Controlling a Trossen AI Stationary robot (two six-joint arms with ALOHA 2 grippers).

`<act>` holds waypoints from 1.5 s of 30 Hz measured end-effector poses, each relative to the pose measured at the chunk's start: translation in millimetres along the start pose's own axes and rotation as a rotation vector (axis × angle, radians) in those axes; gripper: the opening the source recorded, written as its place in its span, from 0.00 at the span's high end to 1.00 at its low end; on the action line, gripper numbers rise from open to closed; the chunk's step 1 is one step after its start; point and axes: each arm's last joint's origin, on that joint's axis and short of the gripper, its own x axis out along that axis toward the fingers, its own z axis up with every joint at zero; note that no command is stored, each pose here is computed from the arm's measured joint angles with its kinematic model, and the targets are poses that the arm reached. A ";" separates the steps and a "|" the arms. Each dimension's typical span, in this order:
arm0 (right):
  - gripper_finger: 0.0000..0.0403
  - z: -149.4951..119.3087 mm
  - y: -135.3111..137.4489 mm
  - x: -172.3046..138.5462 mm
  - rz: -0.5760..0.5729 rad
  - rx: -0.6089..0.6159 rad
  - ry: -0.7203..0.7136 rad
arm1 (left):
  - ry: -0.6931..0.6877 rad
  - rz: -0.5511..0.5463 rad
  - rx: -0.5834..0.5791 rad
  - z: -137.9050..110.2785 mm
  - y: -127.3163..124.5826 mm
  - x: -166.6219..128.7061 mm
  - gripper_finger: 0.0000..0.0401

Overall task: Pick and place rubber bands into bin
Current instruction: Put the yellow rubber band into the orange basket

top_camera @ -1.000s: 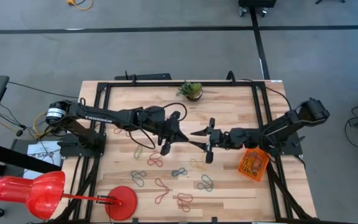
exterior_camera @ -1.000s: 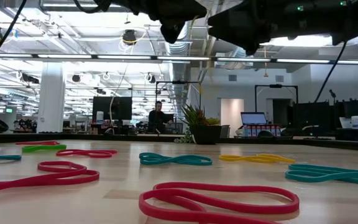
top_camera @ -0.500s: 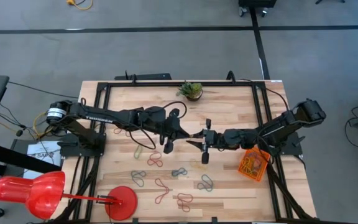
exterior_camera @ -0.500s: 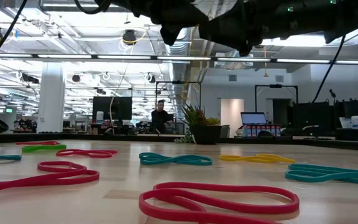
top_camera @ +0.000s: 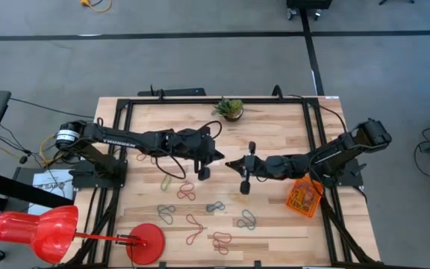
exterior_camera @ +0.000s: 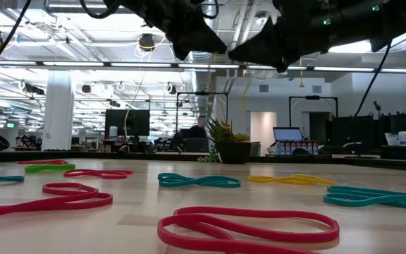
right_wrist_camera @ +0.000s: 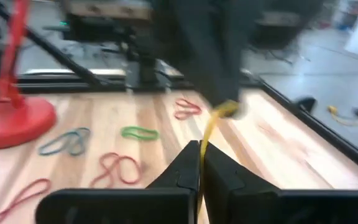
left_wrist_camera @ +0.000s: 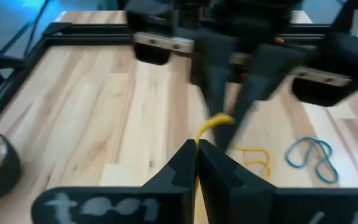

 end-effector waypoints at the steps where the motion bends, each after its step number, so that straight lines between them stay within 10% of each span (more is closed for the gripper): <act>1: 0.99 -1.7 -1.6 0.5 -0.018 0.013 0.016 | 0.001 -0.007 0.004 -0.1 -0.2 0.0 1.00; 20: 1.00 -13.2 -17.3 5.4 -0.081 0.080 0.125 | 0.136 -0.035 0.020 -28.9 6.1 33.6 0.99; 33: 1.00 -18.4 -16.9 2.3 -0.083 0.075 0.192 | 0.159 0.032 0.010 -30.9 17.7 32.7 0.73; 45: 1.00 42.3 -16.6 -106.6 -0.181 0.351 0.541 | 0.409 0.028 -0.006 -44.3 16.2 5.6 0.70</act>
